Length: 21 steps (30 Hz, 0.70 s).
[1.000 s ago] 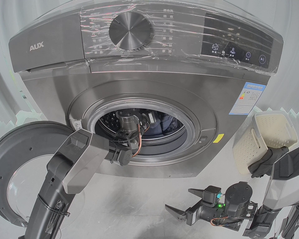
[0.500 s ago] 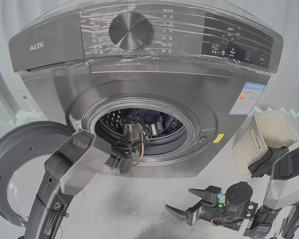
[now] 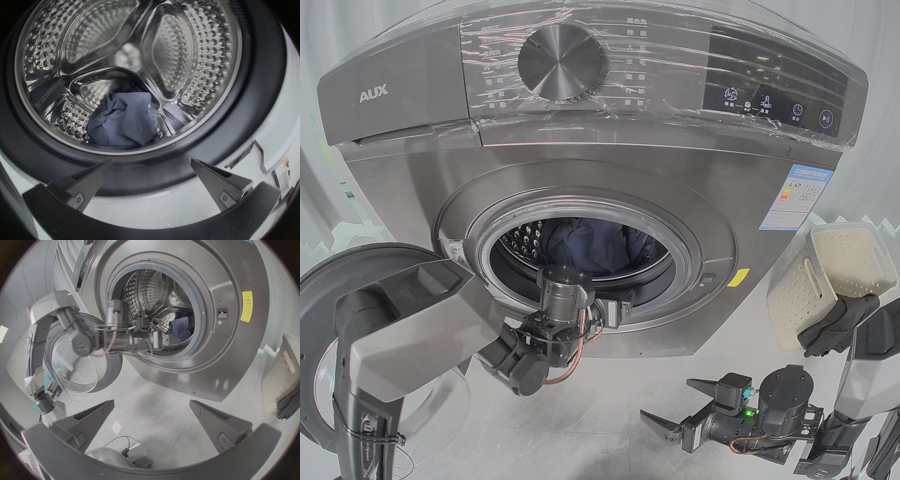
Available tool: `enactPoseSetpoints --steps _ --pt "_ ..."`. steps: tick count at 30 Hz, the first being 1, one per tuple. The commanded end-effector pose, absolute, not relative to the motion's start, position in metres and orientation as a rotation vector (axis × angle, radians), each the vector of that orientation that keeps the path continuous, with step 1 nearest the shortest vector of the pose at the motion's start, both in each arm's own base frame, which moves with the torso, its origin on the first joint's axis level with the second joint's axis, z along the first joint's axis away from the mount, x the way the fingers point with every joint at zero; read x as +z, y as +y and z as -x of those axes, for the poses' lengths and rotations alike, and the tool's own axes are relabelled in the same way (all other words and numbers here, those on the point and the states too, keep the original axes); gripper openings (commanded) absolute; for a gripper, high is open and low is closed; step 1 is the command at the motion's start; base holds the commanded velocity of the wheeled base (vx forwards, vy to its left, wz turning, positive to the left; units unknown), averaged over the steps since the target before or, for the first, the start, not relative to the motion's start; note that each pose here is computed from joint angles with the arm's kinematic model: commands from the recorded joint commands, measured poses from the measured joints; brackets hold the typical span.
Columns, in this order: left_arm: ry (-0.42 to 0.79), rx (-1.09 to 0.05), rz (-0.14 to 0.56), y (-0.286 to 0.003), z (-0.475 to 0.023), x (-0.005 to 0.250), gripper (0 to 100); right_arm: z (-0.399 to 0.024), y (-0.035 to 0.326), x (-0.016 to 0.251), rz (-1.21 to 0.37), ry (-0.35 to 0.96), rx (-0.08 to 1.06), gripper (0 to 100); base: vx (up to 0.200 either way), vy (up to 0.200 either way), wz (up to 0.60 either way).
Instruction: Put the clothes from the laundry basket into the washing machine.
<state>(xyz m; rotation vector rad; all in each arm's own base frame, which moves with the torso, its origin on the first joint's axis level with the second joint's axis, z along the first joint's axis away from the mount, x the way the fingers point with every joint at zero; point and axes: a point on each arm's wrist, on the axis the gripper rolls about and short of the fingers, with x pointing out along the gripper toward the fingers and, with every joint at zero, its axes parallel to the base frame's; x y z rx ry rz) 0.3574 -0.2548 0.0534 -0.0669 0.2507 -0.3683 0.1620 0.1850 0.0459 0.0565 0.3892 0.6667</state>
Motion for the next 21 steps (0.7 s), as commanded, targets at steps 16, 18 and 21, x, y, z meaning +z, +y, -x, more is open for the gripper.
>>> enactPoseSetpoints --steps 16,18,21 --pt "0.137 -0.600 0.126 -0.159 -0.126 0.112 100 -0.130 0.121 0.121 -0.220 0.112 0.584 100 0.000 0.000 0.00" --pt "0.103 -0.539 0.147 -0.159 -0.122 0.114 100 -0.129 0.110 0.130 -0.233 0.059 0.549 100 0.000 0.000 0.00" --pt "0.094 -0.461 0.125 -0.155 -0.119 0.113 100 -0.128 0.090 0.145 -0.230 -0.037 0.475 100 0.000 0.000 0.00"
